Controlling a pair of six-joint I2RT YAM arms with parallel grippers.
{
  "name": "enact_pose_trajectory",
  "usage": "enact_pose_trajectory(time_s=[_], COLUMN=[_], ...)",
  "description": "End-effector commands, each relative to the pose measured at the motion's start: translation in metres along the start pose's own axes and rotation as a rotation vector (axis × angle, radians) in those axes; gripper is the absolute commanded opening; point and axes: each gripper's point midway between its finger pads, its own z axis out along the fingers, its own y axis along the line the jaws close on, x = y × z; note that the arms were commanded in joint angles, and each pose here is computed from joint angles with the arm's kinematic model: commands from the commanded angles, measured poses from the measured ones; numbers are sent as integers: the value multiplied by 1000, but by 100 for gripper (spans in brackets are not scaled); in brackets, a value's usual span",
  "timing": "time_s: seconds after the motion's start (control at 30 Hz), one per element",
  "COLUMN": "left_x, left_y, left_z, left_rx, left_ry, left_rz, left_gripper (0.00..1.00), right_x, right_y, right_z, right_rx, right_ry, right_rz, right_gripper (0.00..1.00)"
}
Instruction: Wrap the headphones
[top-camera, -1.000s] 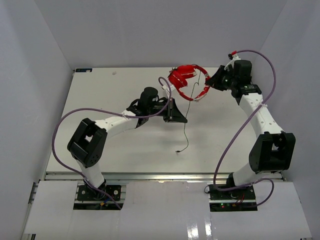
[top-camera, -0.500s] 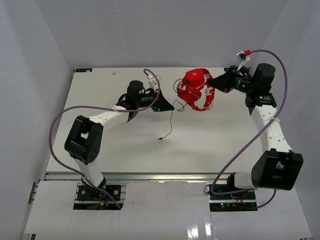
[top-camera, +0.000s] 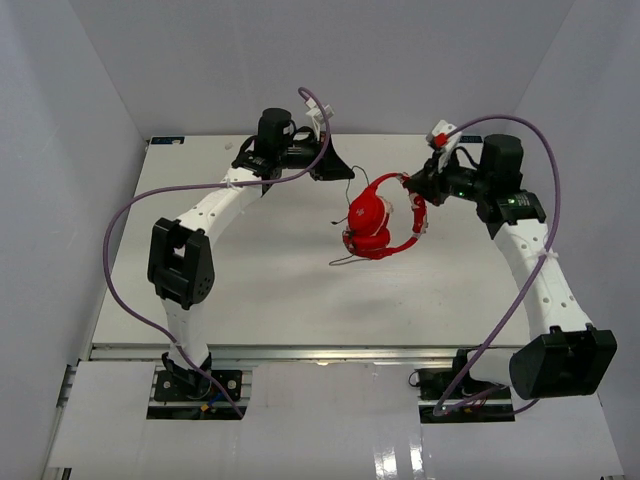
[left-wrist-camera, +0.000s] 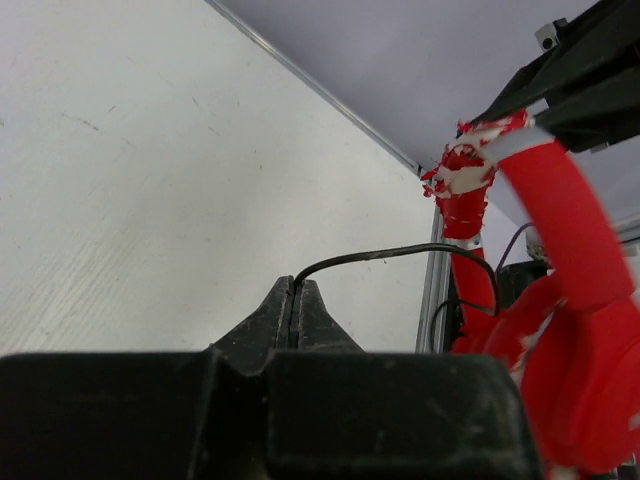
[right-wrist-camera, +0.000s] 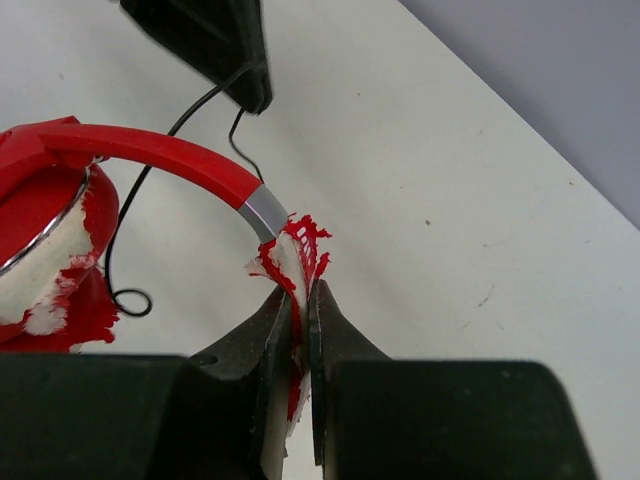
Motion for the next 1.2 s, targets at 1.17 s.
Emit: enact_pose_trajectory(time_s=[1.17], left_x=[89], left_y=[-161], left_z=[17], left_rx=[199], left_ry=[122], left_rz=[-218], left_gripper=[0], right_x=[8], right_y=[-124], right_z=[50], right_rx=[565], right_ry=[-16], right_rz=[756], right_gripper=[8])
